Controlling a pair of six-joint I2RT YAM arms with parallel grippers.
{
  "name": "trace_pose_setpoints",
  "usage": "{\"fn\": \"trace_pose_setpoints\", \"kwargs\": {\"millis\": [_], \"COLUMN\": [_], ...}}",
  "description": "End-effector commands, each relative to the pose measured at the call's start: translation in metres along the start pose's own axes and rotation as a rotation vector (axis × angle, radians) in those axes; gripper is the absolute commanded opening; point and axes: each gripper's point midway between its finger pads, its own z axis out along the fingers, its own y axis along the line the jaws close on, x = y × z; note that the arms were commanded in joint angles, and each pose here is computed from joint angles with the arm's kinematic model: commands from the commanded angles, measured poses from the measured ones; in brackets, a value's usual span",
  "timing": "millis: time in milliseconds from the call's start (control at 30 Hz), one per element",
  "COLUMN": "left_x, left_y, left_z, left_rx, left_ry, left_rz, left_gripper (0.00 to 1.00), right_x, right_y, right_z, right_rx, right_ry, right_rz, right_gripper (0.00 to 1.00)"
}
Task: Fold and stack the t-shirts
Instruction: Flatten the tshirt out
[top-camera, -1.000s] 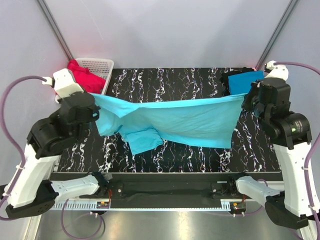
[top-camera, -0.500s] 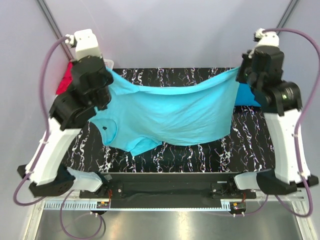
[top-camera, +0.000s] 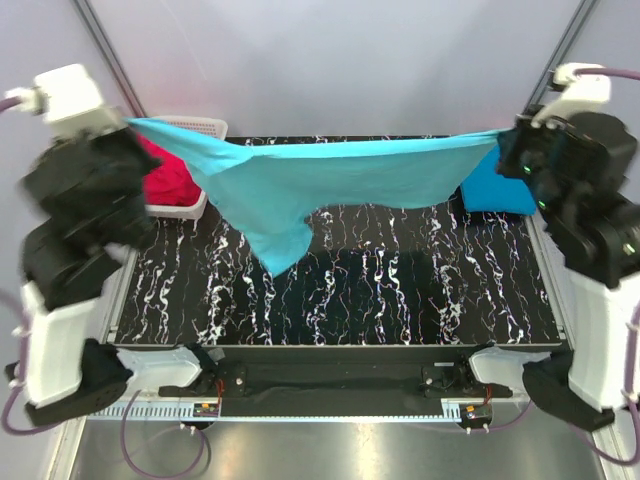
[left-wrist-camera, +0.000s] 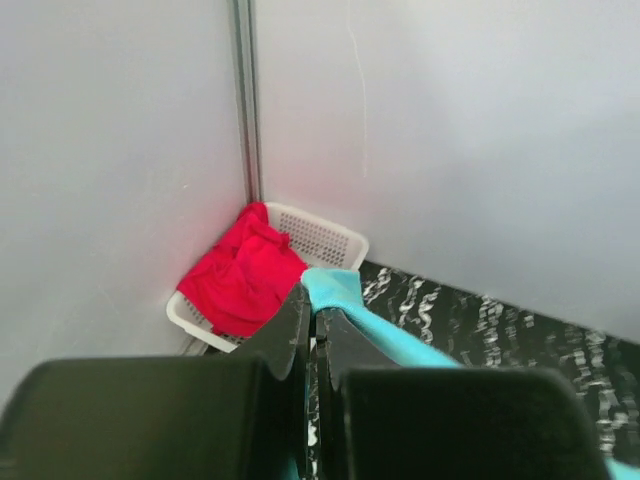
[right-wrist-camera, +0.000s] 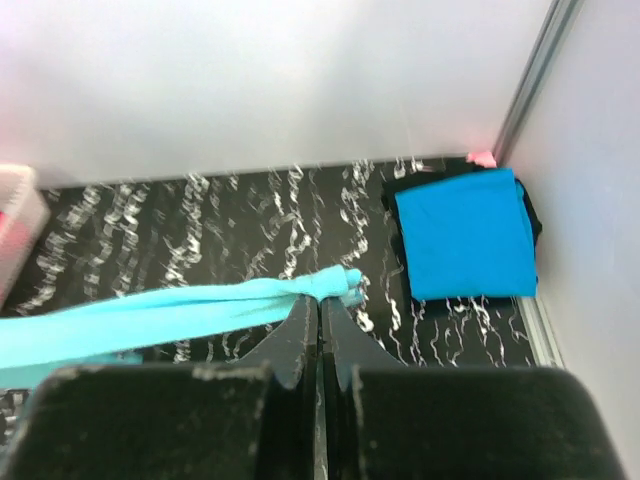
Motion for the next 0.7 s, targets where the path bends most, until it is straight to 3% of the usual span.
{"fn": "trace_pose_setpoints", "kwargs": {"millis": [0,200,400,600,633,667], "left_x": [-0.036,-0.054,-0.059,-0.018,0.000,0.062], "left_y": [0.075,0.124,0.089,-0.032,-0.078,-0.118], "left_z": [-0.034,-0.054,-0.040,0.018,0.041,0.076], "left_rx": [-0.051,-0.055,-0.040,-0.078,-0.031,-0.020], "left_ry": [-0.075,-0.115,-0.111,-0.058,-0.032,0.092], "left_rz": [-0.154,-0.232,-0.167,0.081,0.136,0.220], "left_gripper": [0.00,0.00,0.00,0.00,0.00,0.00], "right_x": [-0.023,-0.038,-0.044,0.004,0.032,0.056], "right_y": [-0.012,-0.015,-0.002,0.027,0.033,0.042], "right_z": [-0.053,-0.084,-0.066,0.031,0.055,0.088], "right_rx": [-0.044,-0.095,-0.122,-0.077,-0.068,-0.054], "right_ry": [-0.102,-0.174,-0.172,-0.025,0.042,0.088], "right_rz": [0.014,0.041,0.050,0.034,0.020,0.018], "right_gripper": [0.00,0.00,0.00,0.00,0.00,0.00]}}
